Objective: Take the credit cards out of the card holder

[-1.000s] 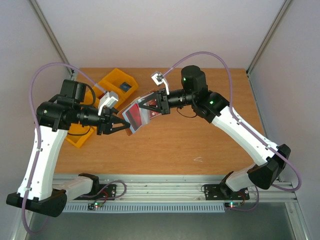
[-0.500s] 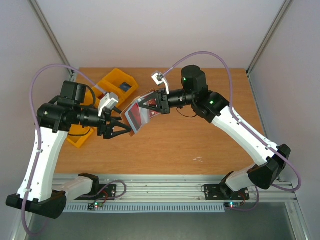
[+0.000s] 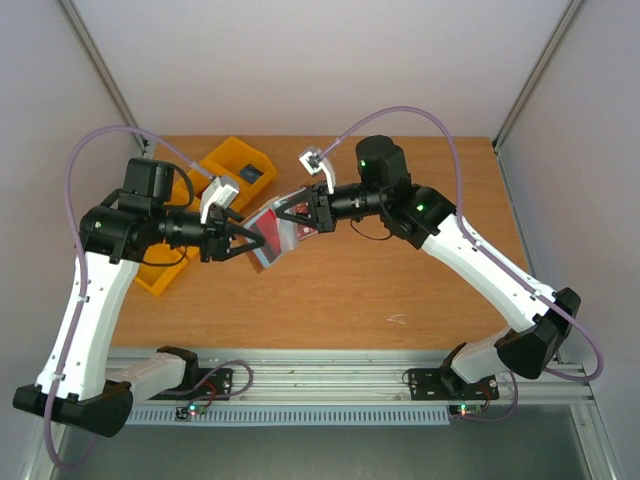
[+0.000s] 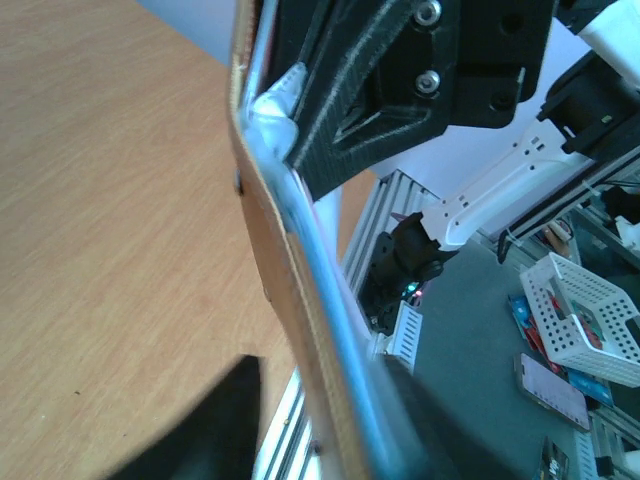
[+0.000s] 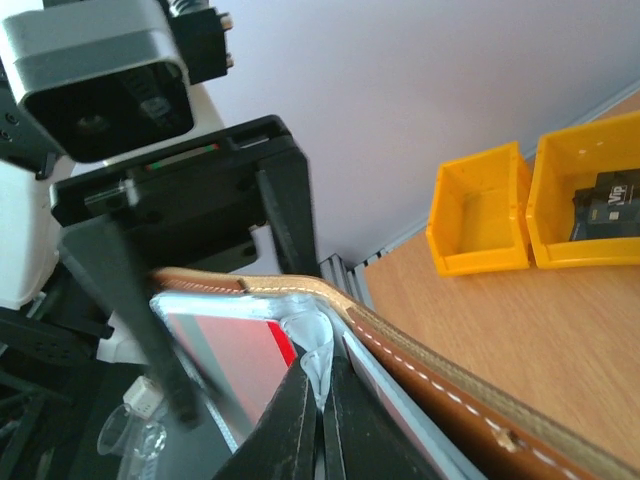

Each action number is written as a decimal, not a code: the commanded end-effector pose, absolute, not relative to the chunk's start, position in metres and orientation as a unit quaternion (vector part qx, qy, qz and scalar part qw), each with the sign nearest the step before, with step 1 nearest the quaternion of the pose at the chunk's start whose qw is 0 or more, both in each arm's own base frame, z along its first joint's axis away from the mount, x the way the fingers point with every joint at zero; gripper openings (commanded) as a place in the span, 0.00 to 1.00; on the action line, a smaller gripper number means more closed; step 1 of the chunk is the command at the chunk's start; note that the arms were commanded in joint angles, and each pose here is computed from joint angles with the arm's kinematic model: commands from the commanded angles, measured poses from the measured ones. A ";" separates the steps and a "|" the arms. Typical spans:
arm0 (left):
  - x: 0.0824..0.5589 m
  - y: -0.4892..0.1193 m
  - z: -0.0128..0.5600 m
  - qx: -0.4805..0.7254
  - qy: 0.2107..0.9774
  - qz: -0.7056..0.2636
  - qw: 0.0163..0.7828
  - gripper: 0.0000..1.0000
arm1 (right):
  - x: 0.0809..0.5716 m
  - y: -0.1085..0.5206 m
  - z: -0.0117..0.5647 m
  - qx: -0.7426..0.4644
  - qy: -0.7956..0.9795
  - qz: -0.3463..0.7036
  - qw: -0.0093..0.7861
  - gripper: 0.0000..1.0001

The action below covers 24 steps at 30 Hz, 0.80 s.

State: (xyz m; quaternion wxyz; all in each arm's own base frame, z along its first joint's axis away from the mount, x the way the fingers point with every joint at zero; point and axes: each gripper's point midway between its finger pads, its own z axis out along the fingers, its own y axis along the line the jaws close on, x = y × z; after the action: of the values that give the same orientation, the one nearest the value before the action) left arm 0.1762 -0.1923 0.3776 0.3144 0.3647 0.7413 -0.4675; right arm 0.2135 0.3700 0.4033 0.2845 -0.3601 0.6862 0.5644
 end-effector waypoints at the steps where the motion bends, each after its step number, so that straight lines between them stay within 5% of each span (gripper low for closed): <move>1: 0.189 -0.191 0.376 0.355 0.751 -0.450 0.329 0.08 | 0.203 0.367 0.420 -0.389 0.660 0.566 0.304 0.01; 2: 0.189 -0.190 0.375 0.354 0.753 -0.446 0.329 0.01 | 0.201 0.366 0.418 -0.392 0.660 0.565 0.301 0.01; 5: 0.193 -0.185 0.366 0.348 0.771 -0.420 0.330 0.00 | 0.204 0.359 0.414 -0.390 0.666 0.559 0.302 0.02; 8: 0.219 -0.165 0.341 0.310 0.824 -0.330 0.340 0.00 | 0.227 0.344 0.397 -0.353 0.709 0.520 0.320 0.14; 11: 0.241 -0.133 0.310 0.280 0.874 -0.219 0.331 0.00 | 0.273 0.312 0.353 -0.288 0.801 0.384 0.357 0.24; 16: 0.258 -0.090 0.277 0.291 0.907 -0.061 0.298 0.00 | 0.314 0.250 0.293 -0.214 0.902 0.162 0.339 0.22; 21: 0.274 -0.055 0.263 0.315 0.905 0.090 0.272 0.00 | 0.292 0.281 0.317 -0.257 0.868 0.251 0.341 0.26; 24: 0.270 -0.070 0.271 0.333 0.900 0.054 0.277 0.00 | 0.254 0.330 0.341 -0.342 0.806 0.347 0.338 0.28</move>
State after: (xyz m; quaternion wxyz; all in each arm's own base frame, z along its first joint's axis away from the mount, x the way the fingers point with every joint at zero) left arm 0.2643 -0.0818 0.2612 0.2720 0.3119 0.9104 -0.0029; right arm 0.2949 0.2850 0.2990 0.3202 -0.2482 0.8782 0.2542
